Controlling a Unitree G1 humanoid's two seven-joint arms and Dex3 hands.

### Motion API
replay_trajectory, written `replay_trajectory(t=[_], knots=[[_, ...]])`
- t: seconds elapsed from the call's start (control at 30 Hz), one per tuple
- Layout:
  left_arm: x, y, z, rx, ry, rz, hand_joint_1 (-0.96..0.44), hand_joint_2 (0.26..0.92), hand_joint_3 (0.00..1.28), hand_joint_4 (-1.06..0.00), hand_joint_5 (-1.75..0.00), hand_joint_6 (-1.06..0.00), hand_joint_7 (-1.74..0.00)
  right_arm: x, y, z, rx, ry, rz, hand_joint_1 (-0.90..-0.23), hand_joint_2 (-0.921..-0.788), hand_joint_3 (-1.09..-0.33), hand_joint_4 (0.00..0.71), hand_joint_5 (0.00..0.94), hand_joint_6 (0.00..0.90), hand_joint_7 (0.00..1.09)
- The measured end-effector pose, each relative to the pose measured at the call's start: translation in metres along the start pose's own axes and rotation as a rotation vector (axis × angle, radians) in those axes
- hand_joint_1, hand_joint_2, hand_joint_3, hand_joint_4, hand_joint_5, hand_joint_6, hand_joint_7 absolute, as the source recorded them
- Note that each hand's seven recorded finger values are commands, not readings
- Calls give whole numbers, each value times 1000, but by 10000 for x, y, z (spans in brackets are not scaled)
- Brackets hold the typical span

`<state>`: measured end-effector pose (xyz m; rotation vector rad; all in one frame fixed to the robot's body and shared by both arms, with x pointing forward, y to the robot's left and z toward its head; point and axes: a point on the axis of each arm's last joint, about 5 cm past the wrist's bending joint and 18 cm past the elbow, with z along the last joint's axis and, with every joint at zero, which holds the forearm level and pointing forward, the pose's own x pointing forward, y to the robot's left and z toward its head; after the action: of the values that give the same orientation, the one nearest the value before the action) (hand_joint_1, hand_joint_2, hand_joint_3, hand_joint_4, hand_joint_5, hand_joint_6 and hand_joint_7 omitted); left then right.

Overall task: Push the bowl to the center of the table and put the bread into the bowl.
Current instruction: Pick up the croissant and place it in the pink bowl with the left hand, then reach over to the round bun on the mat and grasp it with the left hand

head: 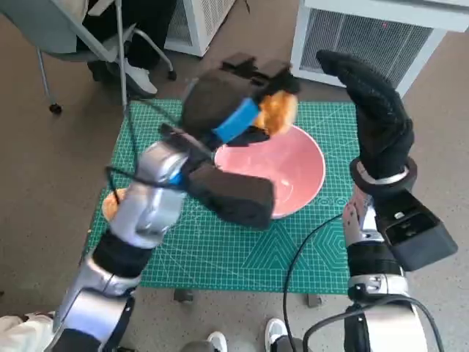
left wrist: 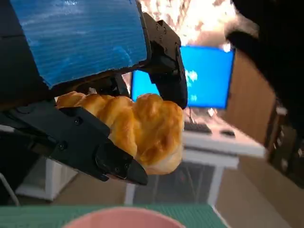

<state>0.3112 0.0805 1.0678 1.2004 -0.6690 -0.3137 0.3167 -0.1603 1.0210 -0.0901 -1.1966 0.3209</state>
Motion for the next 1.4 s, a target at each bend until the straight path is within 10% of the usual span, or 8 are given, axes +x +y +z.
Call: replay_trajectory(t=[0.1, 0.2, 0.33, 0.6, 1.07, 1.4], knots=[[63, -74, -21, -7, 26, -58, 0, 920, 109, -700, -1128, -523, -1283, 4, -6, 8, -4, -5, 1, -574, -921, -830, 9, 441, -1, 604], [116, -138, -53, -18, 69, -155, -129, 904, 59, -474, -453, -400, -557, 7, -8, 16, -7, -10, 0, -573, -921, -833, 2, 454, -1, 603], [173, -184, -98, -32, 132, -367, -313, 892, 15, -124, -94, -268, -123, 2, -13, 26, -10, -15, -5, -570, -921, -837, 0, 453, -1, 605], [205, -139, -172, -98, 145, -583, -418, 875, 1, -8, -6, -199, -9, -9, -22, 39, -14, -15, -20, -571, -921, -839, -1, 461, -1, 621], [-8, 158, -195, -119, 46, -433, -389, 854, 0, -7, -3, -206, -6, -14, -13, 40, -12, -14, -27, -576, -921, -835, -1, 474, -1, 627], [-655, 559, -504, -102, 61, -289, -420, 869, 5, -33, -5, -213, -6, 7, 45, 53, 9, -22, -12, -577, -921, -838, -1, 453, -1, 629]])
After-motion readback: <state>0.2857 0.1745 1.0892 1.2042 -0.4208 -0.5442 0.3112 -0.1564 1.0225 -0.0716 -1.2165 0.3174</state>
